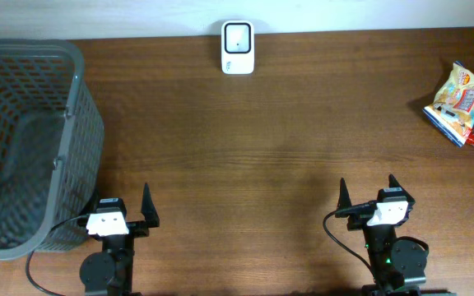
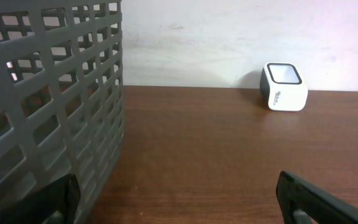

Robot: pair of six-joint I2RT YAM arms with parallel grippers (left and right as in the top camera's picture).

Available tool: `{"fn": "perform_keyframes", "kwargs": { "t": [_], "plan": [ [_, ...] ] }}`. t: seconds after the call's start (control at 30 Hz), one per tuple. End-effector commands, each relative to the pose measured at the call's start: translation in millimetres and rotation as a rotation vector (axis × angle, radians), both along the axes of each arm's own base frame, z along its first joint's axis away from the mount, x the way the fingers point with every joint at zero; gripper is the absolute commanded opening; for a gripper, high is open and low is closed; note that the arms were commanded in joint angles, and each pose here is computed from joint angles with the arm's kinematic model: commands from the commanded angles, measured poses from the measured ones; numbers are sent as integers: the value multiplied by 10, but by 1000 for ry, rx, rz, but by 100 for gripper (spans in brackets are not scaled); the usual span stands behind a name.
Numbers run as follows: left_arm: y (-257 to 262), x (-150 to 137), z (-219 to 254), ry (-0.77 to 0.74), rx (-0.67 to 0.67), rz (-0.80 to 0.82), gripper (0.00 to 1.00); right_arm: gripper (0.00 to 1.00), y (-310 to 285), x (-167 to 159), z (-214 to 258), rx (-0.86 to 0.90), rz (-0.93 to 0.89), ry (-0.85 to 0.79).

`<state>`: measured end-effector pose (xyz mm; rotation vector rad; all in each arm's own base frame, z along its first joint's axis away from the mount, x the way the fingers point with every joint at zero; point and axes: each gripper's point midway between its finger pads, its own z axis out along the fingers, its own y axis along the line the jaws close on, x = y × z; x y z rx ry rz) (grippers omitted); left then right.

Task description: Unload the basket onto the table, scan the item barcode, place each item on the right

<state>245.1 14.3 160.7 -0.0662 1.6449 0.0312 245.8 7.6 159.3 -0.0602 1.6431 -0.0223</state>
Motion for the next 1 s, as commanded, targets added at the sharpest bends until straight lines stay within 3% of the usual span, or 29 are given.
{"fn": "perform_keyframes", "kwargs": {
  "t": [0.0, 0.97],
  "plan": [
    [-31, 4, -51, 8, -7, -16, 99, 98, -19, 1, -39, 1, -8, 6],
    [-140, 7, -48, 7, -6, -59, 99, 98, -19, 1, -38, 1, -8, 6]
  ]
}}
